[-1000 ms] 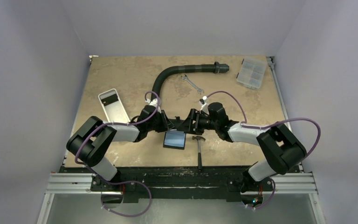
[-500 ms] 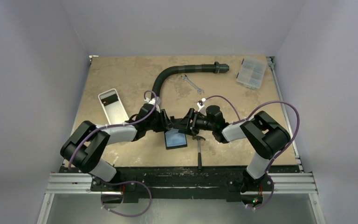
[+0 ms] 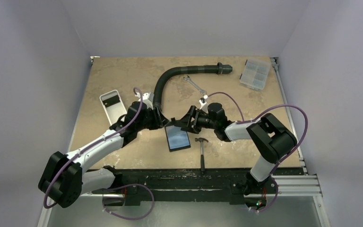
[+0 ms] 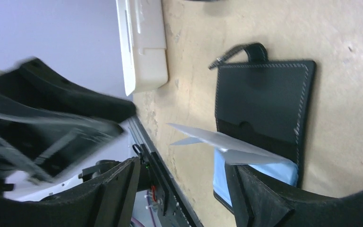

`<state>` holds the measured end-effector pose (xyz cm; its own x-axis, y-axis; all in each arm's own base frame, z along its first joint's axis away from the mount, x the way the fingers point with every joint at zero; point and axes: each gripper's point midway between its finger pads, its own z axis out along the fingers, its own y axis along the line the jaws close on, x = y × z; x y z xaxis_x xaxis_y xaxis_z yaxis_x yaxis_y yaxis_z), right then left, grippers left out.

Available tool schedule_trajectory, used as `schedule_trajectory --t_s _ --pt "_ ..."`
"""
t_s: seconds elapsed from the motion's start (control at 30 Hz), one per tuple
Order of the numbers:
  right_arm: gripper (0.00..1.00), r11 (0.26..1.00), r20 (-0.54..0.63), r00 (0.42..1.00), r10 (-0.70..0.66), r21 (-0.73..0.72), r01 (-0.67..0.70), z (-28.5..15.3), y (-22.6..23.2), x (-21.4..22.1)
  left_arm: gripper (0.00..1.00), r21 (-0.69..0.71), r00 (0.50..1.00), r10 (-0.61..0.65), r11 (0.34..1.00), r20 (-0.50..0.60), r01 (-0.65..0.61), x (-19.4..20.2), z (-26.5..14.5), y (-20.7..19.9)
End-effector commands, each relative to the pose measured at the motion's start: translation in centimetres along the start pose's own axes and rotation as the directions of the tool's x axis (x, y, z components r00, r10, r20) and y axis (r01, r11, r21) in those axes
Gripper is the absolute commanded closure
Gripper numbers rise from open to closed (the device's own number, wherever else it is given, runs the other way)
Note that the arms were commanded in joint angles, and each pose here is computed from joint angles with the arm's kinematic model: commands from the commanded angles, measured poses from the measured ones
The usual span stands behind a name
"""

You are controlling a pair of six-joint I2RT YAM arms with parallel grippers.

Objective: Put the credit cards into the card holder
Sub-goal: Turn over the card slot in the card holder.

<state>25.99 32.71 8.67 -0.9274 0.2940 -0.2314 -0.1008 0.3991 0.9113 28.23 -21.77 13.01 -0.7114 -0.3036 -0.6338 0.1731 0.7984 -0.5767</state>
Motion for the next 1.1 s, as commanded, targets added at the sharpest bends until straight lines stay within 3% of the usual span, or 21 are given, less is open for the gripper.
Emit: schedule_trajectory --t_s 0.0,0.23,0.47,0.57,0.73,0.9,1.07 --pt "0.25 0.996 0.047 0.995 -0.086 -0.027 0.088 1.1 2.4 -2.3 0.69 0.046 0.996 -0.040 0.998 -0.084 0.044 3.6 -0.4 0.8" --pt "0.25 0.980 0.062 0.984 -0.168 0.123 0.159 2.7 -0.2 -4.3 0.77 0.162 0.991 -0.025 0.986 -0.133 0.047 6.8 -0.1 -1.8" --pt "0.25 0.966 0.024 0.982 -0.187 0.184 0.179 2.9 -2.2 -3.8 0.84 0.174 0.986 -0.043 0.982 -0.159 0.071 6.6 3.0 -3.1" --pt "0.27 0.962 0.016 0.981 -0.193 0.199 0.186 2.3 -2.1 -3.7 0.93 0.073 0.980 -0.093 0.992 -0.174 0.107 6.9 5.2 -0.3" --pt "0.29 0.911 0.050 0.949 -0.311 0.302 0.282 -0.7 -1.0 -4.9 0.95 0.015 0.968 -0.159 0.986 -0.192 0.165 7.6 7.2 2.8" --pt "0.42 0.907 -0.056 0.929 -0.366 0.202 0.369 -1.5 0.6 -1.1 0.96 0.000 0.959 -0.198 0.979 -0.205 0.202 9.1 7.1 3.8" --pt "0.57 0.937 -0.115 0.936 -0.333 0.066 0.342 0.1 1.3 3.2 0.97 -0.033 0.960 -0.198 0.980 -0.200 0.195 9.6 6.7 4.7"
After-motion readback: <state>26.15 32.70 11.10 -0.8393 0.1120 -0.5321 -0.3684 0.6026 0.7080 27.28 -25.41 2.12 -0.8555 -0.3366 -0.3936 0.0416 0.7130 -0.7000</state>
